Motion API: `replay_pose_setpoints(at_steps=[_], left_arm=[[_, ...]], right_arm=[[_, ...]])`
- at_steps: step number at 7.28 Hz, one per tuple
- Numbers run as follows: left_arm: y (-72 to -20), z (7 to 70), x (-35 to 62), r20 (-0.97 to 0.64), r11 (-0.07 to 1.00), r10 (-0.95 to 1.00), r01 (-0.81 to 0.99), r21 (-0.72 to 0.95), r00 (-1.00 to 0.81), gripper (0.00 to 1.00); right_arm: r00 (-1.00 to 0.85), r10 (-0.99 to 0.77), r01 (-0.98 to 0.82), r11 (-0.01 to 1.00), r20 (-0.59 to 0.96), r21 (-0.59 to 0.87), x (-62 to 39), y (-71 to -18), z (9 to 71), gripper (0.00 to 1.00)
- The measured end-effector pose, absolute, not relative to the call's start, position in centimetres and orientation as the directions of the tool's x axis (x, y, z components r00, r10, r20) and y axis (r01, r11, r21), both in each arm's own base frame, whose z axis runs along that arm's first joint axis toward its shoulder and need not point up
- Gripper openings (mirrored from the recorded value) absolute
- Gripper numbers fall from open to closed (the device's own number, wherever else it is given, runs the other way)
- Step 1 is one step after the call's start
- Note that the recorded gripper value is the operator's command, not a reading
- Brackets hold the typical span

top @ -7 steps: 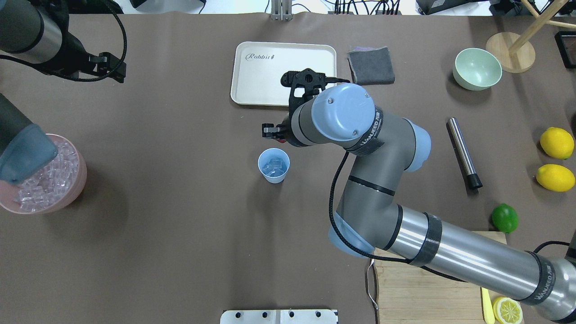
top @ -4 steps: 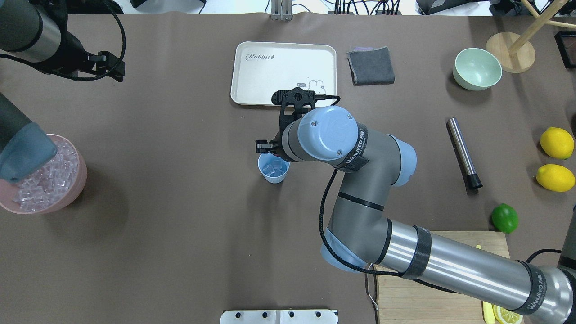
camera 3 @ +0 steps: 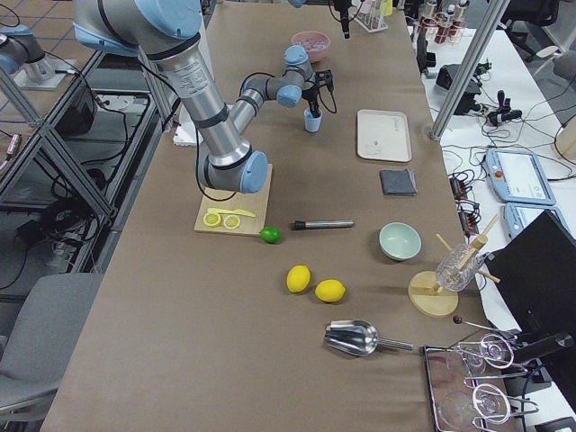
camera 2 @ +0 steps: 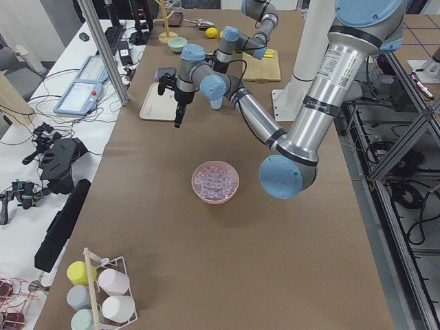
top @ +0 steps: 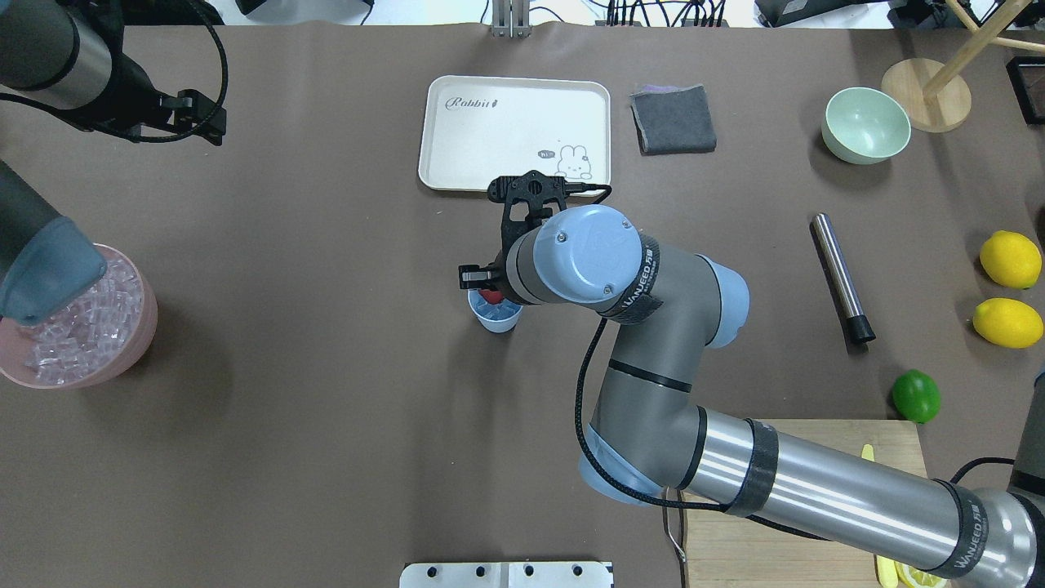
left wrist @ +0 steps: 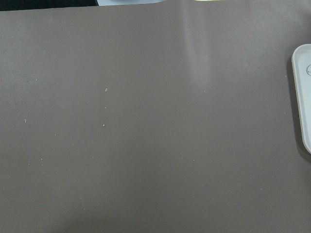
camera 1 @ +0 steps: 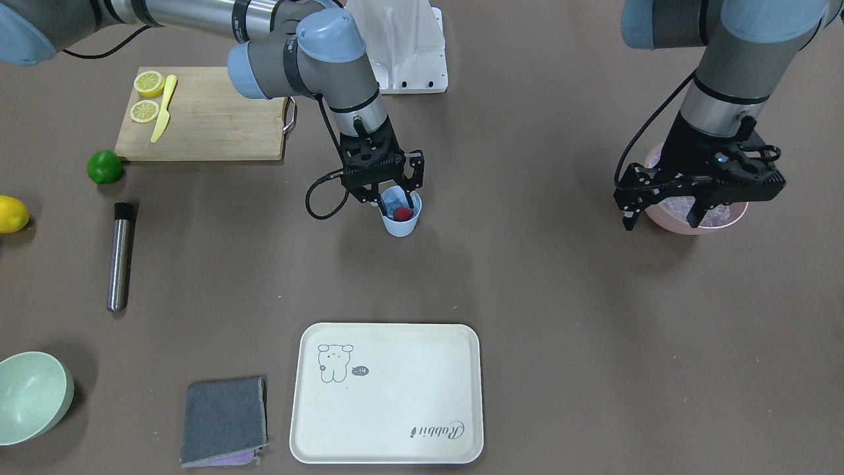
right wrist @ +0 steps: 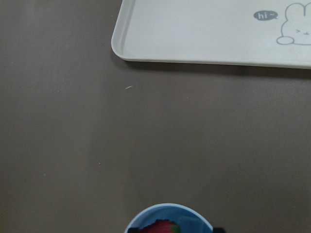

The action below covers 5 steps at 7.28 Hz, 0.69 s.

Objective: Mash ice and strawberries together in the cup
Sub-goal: 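Open the right gripper to drop the strawberry into the cup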

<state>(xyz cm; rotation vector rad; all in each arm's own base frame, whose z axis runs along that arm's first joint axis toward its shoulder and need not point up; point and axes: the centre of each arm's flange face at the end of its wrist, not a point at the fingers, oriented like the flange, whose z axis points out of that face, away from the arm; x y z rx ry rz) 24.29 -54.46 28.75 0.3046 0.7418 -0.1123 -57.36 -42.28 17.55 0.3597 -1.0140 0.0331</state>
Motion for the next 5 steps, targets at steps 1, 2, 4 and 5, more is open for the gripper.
replay_pose_setpoints(at_steps=[1,2,4,5], left_arm=[[-54.6,28.8,24.4,-0.679,0.950,0.006,0.207,0.232,0.734,0.97],[-54.7,29.0,24.4,-0.678,0.951,0.005,0.207,0.231,0.735,0.97],[-54.8,29.0,24.3,-0.678,0.950,0.003,0.210,0.231,0.735,0.97],[-54.9,29.1,24.3,-0.678,0.950,-0.001,0.212,0.229,0.735,0.97]], right_arm=[[0.535,-0.138,-0.191,0.941,0.833,0.278,-57.3,-42.2,17.8,1.00],[0.539,-0.134,-0.192,0.942,0.832,0.276,-57.1,-42.4,18.1,1.00],[0.575,-0.090,-0.194,0.950,0.813,0.243,-53.8,-46.1,19.1,1.00],[0.589,-0.056,-0.189,0.960,0.806,0.205,-49.8,-49.8,20.2,1.00]])
